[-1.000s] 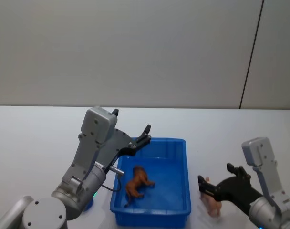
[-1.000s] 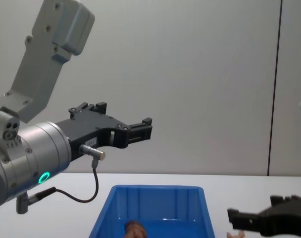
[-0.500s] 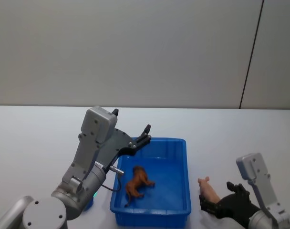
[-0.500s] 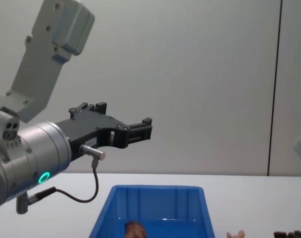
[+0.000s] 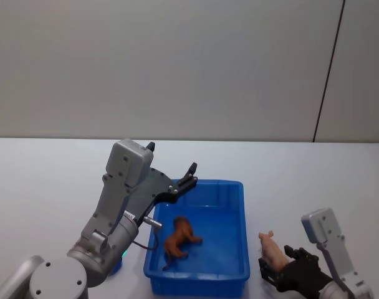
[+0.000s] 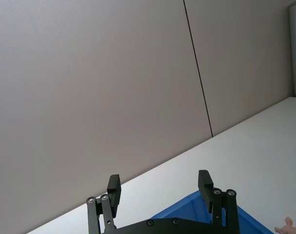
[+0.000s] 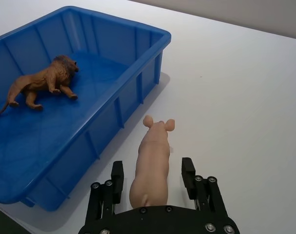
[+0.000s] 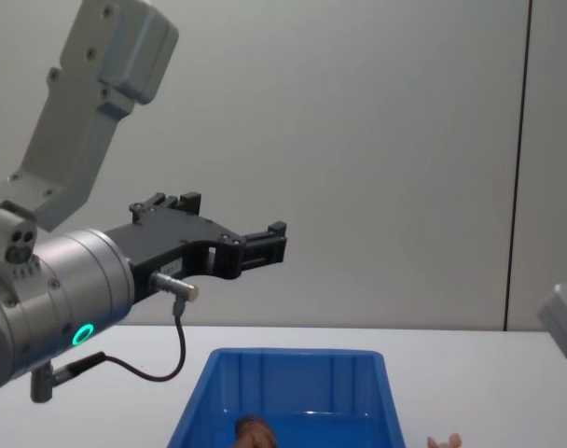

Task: Pick up the two dolls from the table and place them into the box.

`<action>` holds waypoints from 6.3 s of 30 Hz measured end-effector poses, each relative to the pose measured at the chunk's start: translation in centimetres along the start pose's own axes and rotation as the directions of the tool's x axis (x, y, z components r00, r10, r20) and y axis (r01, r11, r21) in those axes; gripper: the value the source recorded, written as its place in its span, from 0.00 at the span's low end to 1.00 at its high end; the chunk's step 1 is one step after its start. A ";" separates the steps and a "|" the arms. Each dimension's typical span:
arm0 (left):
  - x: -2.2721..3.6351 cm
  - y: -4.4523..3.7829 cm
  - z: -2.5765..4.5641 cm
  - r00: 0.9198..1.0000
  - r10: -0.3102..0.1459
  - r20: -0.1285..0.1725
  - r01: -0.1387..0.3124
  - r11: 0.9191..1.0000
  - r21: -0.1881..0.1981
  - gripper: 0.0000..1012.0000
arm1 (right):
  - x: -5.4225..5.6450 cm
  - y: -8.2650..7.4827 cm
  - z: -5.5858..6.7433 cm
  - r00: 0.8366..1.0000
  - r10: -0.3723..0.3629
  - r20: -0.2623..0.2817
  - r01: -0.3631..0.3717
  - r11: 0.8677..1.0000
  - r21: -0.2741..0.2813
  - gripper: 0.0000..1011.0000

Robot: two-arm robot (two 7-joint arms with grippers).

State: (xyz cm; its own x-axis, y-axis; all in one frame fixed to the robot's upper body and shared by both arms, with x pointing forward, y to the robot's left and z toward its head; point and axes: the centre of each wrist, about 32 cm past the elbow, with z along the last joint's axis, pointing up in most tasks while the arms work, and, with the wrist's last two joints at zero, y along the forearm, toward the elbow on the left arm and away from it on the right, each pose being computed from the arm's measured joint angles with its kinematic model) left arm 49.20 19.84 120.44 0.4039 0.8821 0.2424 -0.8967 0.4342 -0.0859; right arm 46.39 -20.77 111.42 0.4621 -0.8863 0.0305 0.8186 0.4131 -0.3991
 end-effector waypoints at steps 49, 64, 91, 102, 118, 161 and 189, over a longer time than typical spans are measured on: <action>0.00 0.00 0.00 1.000 0.000 0.000 0.000 1.000 0.000 0.99 | -0.7 0.6 5.3 0.998 0.045 0.037 -0.053 0.967 0.251 0.38; 0.00 0.00 0.00 1.000 0.000 0.000 0.000 1.000 0.000 0.99 | -2.4 4.2 6.0 0.991 0.126 0.053 -0.134 0.969 0.205 0.53; 0.00 0.00 0.00 1.000 0.000 0.000 0.000 1.000 0.000 0.99 | -2.5 4.4 6.3 0.996 0.090 -0.015 -0.082 0.951 0.297 0.99; 0.00 0.00 0.00 1.000 0.000 0.000 0.000 1.000 0.000 0.99 | -1.4 2.2 5.5 0.998 -0.003 -0.063 0.023 0.950 0.312 0.99; 0.00 0.00 0.00 1.000 0.000 0.000 0.000 1.000 0.000 0.99 | -0.1 -0.4 4.2 0.986 -0.119 -0.117 0.149 0.941 0.303 0.99; 0.98 3.44 -0.95 0.975 0.155 -0.159 -0.119 0.969 0.215 0.99 | 0.4 -1.5 3.7 0.976 -0.166 -0.138 0.201 0.934 0.297 0.99; 4.14 5.85 -4.00 0.962 0.182 -0.205 -0.073 0.892 0.446 0.99 | 0.4 -1.5 3.7 0.976 -0.168 -0.138 0.202 0.934 0.296 0.99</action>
State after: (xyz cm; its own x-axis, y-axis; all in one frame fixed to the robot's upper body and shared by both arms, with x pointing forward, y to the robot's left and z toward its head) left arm 46.35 26.77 117.08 0.2627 0.9647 0.0192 -0.9103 0.2412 0.3363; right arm 46.60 -21.00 115.40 0.2668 -0.9633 -0.0298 0.9585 0.2685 -0.0955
